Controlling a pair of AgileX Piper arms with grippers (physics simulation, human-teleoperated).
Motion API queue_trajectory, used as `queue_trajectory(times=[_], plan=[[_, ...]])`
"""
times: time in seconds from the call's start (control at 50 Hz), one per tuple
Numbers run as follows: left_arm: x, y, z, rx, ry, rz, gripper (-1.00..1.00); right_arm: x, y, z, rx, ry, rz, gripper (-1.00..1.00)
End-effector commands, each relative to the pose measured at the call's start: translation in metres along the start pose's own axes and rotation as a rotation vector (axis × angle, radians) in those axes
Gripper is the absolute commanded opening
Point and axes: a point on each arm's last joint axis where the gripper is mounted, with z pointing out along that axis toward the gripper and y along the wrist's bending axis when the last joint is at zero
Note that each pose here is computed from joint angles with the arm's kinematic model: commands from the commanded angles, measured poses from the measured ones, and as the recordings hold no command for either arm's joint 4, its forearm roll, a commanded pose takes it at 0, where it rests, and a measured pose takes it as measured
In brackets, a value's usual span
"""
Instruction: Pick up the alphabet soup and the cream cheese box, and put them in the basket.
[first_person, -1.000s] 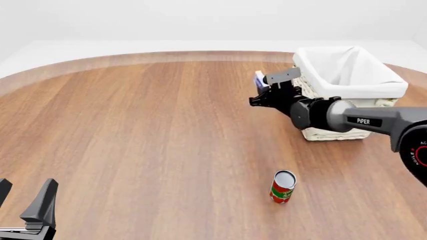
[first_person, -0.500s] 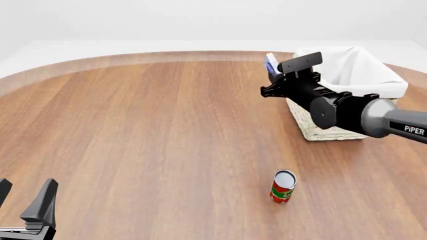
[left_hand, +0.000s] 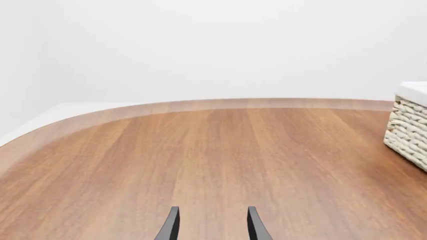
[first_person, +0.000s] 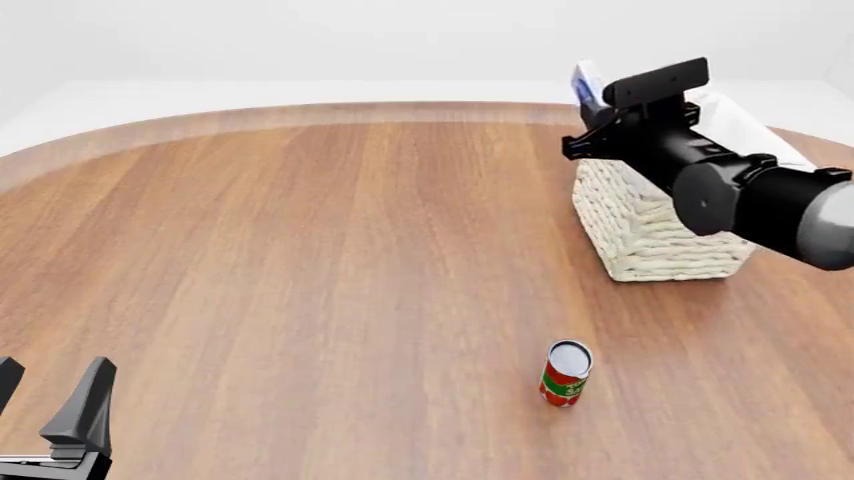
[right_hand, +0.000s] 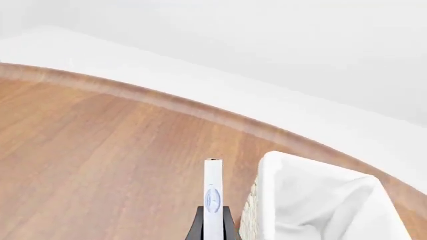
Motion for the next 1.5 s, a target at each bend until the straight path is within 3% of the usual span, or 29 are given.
queue_trajectory(times=[0.02,0.38,0.76,1.24,1.5], plan=[[0.000,0.000,0.000,0.000,0.000,0.000,1.00,-0.020,-0.019,-0.008,0.047,-0.028,-0.019,-1.00],[0.000,0.000,0.000,0.000,0.000,0.000,1.00,-0.042,-0.054,-0.017,0.129,-0.017,-0.030,-1.00],[0.000,0.000,0.000,0.000,0.000,0.000,1.00,-0.049,-0.088,-0.003,0.195,0.044,-0.064,-1.00],[0.000,0.000,0.000,0.000,0.000,0.000,1.00,-0.040,-0.125,0.026,0.245,0.142,-0.052,-1.00],[0.000,0.000,0.000,0.000,0.000,0.000,1.00,-0.025,-0.138,0.036,0.264,0.190,-0.025,-1.00]])
